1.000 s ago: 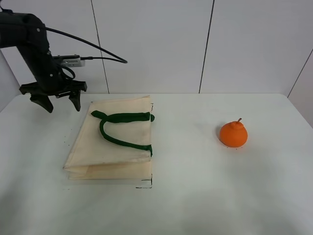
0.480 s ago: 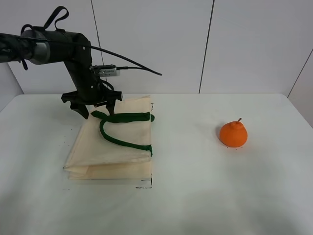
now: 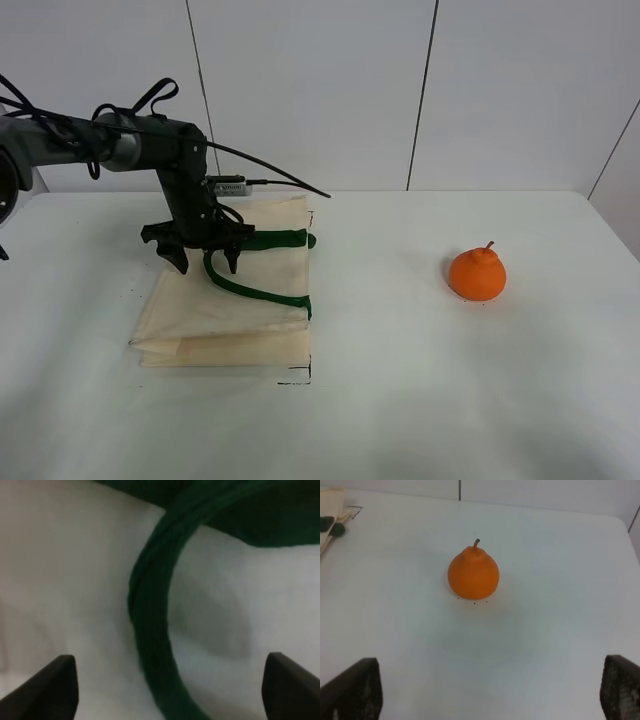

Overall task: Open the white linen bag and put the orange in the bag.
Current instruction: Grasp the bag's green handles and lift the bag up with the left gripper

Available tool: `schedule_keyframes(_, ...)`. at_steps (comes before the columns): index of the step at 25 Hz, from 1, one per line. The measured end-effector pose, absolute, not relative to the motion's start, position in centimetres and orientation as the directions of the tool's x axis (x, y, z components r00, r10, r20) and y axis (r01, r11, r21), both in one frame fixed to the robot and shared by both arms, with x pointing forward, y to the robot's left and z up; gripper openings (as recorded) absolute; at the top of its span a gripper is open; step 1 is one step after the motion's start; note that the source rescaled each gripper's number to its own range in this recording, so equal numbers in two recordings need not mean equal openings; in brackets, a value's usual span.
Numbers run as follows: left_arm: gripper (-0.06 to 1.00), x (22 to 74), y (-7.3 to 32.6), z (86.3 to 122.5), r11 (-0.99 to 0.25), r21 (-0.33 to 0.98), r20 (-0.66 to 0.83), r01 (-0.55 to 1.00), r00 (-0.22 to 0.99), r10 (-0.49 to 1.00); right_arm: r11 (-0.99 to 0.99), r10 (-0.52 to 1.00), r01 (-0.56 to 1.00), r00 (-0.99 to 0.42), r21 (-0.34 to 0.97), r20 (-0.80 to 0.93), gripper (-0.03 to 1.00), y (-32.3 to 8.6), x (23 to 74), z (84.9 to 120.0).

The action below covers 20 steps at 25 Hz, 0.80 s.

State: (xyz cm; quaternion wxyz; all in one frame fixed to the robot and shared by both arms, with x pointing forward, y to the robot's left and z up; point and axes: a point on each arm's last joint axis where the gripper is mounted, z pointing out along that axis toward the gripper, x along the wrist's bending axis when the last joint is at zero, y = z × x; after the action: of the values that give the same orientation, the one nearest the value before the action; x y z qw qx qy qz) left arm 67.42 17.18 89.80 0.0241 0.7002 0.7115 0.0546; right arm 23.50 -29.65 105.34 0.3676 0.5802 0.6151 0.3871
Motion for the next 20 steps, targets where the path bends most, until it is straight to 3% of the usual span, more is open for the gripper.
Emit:
schedule_keyframes(11,0.91,67.7,17.0,87.7,0.015,0.108,0.036,0.994,-0.019,0.999,0.027,0.998,0.43,-0.056,0.902,-0.003,1.0,-29.7,23.5,105.3)
schedule_keyframes(13,0.78,67.8,16.9,87.7,0.025,0.107,0.029,0.994,-0.028,0.999,0.027,0.998,0.43,-0.056,0.902,-0.003,1.0,-29.7,23.5,105.3)
schedule_keyframes(14,0.67,67.8,16.9,87.6,0.026,0.108,0.028,0.994,-0.029,0.999,0.027,0.998,0.43,-0.056,0.902,-0.003,1.0,-29.7,23.5,105.3)
schedule_keyframes(18,0.12,67.7,17.0,87.6,0.024,0.097,0.044,0.995,-0.028,0.999,0.027,0.998,0.43,-0.056,0.902,-0.003,1.0,-29.7,23.5,105.3)
schedule_keyframes(20,0.02,67.6,17.1,87.8,0.027,0.093,0.048,0.995,-0.031,0.998,0.027,0.998,0.43,-0.056,0.902,-0.003,1.0,-29.7,23.5,105.3)
